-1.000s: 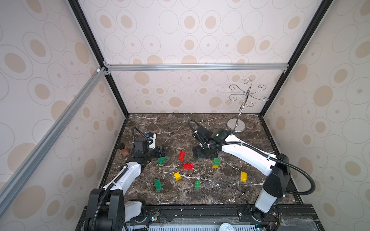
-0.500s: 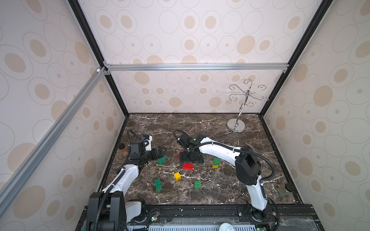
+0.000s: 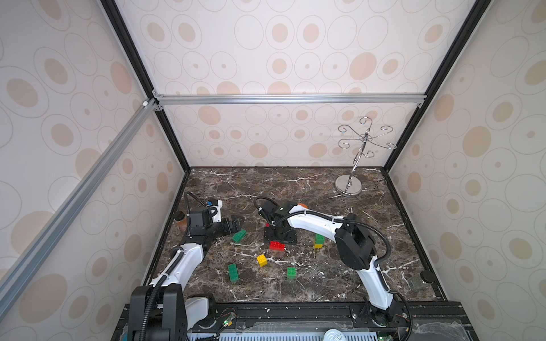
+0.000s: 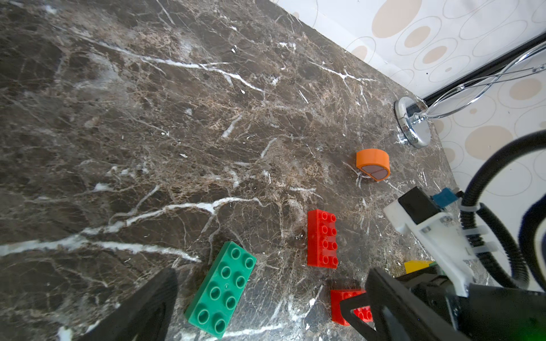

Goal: Assemble an ice cream with lego
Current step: Pick up the lego brick from the center of the board, then assemble the lego brick with the lego brick.

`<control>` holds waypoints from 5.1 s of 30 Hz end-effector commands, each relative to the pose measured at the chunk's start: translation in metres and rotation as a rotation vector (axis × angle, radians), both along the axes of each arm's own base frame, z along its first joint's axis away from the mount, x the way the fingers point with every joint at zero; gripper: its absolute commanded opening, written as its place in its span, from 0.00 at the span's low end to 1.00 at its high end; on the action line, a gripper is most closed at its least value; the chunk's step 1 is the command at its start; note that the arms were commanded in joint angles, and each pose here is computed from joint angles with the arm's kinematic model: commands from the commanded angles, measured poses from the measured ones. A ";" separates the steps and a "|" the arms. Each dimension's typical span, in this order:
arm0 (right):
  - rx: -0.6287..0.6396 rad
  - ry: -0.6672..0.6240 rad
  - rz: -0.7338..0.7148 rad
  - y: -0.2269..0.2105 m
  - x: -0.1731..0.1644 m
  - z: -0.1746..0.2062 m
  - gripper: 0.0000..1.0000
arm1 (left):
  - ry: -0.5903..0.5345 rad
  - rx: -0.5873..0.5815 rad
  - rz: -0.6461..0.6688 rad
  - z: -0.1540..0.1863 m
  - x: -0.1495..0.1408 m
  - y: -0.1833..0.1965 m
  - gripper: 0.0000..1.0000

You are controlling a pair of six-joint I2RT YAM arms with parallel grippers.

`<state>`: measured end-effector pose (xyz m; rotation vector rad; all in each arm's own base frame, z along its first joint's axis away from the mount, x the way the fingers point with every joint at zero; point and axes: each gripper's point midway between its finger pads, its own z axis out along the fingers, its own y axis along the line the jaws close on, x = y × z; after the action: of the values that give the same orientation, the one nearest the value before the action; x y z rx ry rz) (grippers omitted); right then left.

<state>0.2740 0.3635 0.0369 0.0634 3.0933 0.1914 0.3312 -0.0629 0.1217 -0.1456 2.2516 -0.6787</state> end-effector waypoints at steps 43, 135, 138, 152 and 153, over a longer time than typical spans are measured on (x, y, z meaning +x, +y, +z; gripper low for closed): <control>-0.042 0.073 -0.063 0.000 -0.018 -0.023 0.73 | -0.004 -0.013 0.004 0.002 -0.002 0.003 1.00; -0.091 0.036 0.144 -0.177 0.002 0.072 0.37 | -0.107 -0.120 -0.329 0.019 0.003 -0.101 1.00; -0.090 0.039 0.143 -0.179 0.002 0.070 0.37 | -0.106 -0.119 -0.327 0.019 0.003 -0.101 1.00; -0.078 0.064 0.149 -0.178 -0.003 0.061 0.36 | -0.101 -0.110 -0.320 0.016 0.003 -0.099 1.00; -0.079 0.065 0.150 -0.178 -0.003 0.060 0.36 | -0.100 -0.111 -0.321 0.016 0.003 -0.099 1.00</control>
<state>0.2771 0.1903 0.1050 -0.1599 3.1297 0.1019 0.3266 -0.1594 0.1253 0.1806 2.1989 -0.9574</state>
